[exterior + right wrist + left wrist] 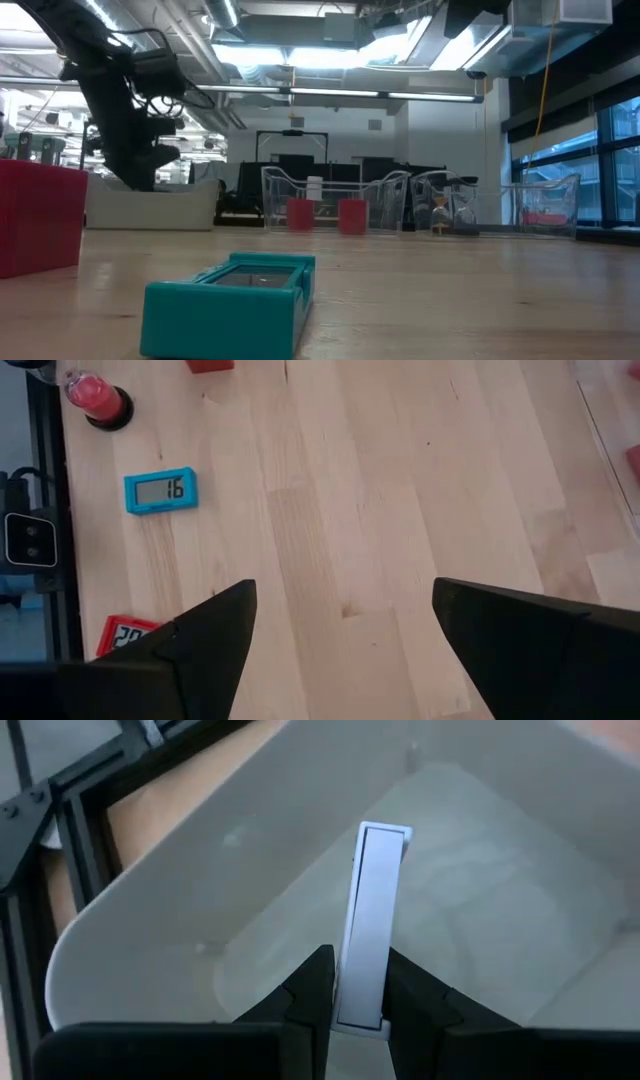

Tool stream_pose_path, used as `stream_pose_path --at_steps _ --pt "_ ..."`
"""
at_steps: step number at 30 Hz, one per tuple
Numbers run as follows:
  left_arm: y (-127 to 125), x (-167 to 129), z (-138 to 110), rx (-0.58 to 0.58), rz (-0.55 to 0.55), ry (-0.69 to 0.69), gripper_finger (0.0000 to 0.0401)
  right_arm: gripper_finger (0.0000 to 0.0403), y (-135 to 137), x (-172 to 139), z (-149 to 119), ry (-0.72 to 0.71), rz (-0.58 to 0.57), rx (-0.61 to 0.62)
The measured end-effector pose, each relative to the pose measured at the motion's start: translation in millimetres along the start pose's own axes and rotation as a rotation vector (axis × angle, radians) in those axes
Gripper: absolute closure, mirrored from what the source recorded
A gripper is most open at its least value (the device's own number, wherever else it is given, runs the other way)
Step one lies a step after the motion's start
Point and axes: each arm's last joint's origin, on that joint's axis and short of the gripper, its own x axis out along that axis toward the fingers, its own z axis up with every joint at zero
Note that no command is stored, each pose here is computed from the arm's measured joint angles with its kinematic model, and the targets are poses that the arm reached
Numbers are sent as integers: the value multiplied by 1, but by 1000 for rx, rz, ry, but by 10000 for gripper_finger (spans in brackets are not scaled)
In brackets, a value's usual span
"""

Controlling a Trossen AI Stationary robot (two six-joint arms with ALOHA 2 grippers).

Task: Pick & Place Office items
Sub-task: Put the white digital timer into the gray bin

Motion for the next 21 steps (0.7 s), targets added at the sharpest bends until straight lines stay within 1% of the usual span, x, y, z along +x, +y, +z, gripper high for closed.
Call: stream_pose_path --at_steps 4,11,14,21 --pt "-2 6 -1 15 -19 41 336 97 0 0 0 0 0 0" --pt "-3 8 -2 34 -15 50 334 97 0 0 0 0 0 -4" --pt "-2 8 -1 34 3 43 324 97 0 0 0 0 0 -4" --pt "-2 8 -1 36 -6 46 286 97 0 0 0 2 3 -7"
